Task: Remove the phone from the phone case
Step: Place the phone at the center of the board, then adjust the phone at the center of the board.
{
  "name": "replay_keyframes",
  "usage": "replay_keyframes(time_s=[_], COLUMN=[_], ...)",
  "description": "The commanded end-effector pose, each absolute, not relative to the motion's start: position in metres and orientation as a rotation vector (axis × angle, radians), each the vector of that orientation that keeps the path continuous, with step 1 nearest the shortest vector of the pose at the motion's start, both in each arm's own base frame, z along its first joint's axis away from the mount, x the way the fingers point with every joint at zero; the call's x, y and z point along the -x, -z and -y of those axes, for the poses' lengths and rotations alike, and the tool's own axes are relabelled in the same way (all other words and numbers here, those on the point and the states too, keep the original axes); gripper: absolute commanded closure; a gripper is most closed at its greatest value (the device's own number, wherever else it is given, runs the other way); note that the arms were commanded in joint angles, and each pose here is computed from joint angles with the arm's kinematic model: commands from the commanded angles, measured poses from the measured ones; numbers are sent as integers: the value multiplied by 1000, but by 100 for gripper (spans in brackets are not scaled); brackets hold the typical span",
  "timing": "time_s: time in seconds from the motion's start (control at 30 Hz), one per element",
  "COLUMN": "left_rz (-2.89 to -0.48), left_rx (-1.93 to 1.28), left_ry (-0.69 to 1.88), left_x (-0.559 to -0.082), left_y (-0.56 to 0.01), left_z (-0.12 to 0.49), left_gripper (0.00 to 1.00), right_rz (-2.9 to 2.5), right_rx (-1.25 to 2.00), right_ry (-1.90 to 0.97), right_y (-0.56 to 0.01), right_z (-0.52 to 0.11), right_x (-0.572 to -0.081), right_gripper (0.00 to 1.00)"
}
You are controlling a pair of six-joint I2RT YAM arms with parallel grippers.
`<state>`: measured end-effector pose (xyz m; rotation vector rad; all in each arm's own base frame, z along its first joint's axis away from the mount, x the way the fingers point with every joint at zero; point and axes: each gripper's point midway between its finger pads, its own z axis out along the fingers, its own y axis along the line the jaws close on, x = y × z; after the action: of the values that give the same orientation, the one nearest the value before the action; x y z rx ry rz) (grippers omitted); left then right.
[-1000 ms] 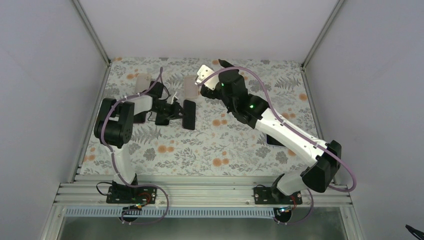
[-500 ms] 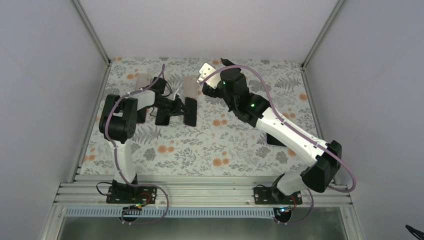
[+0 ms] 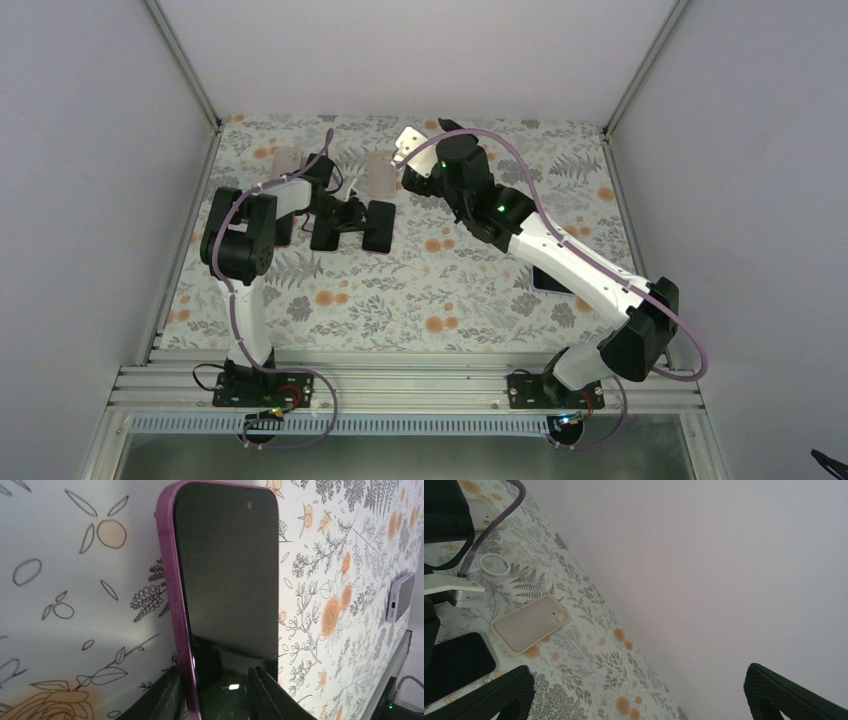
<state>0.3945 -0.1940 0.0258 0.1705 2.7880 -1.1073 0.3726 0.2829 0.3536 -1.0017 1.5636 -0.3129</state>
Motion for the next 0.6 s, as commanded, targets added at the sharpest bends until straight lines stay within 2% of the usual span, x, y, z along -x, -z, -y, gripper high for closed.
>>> replay_keyframes(time_s=[0.0,0.27,0.57], left_rz=[-2809,-2737,-2553], left_rx=[-193,-216,-338], left_ry=[977,899,807], left_x=[-400,-406,-412], left_y=[-21,-53,-120], left_z=[184,177,177], left_gripper=[66,46,32], right_rz=[-1563,-1577,-1659], right_rx=[974,980,1063], right_ry=[285,251,170], right_y=[-362,-361,-341], right_z=[-284,-279,-258], right_x=[-376,-375,-361], right_gripper=[1,1,1])
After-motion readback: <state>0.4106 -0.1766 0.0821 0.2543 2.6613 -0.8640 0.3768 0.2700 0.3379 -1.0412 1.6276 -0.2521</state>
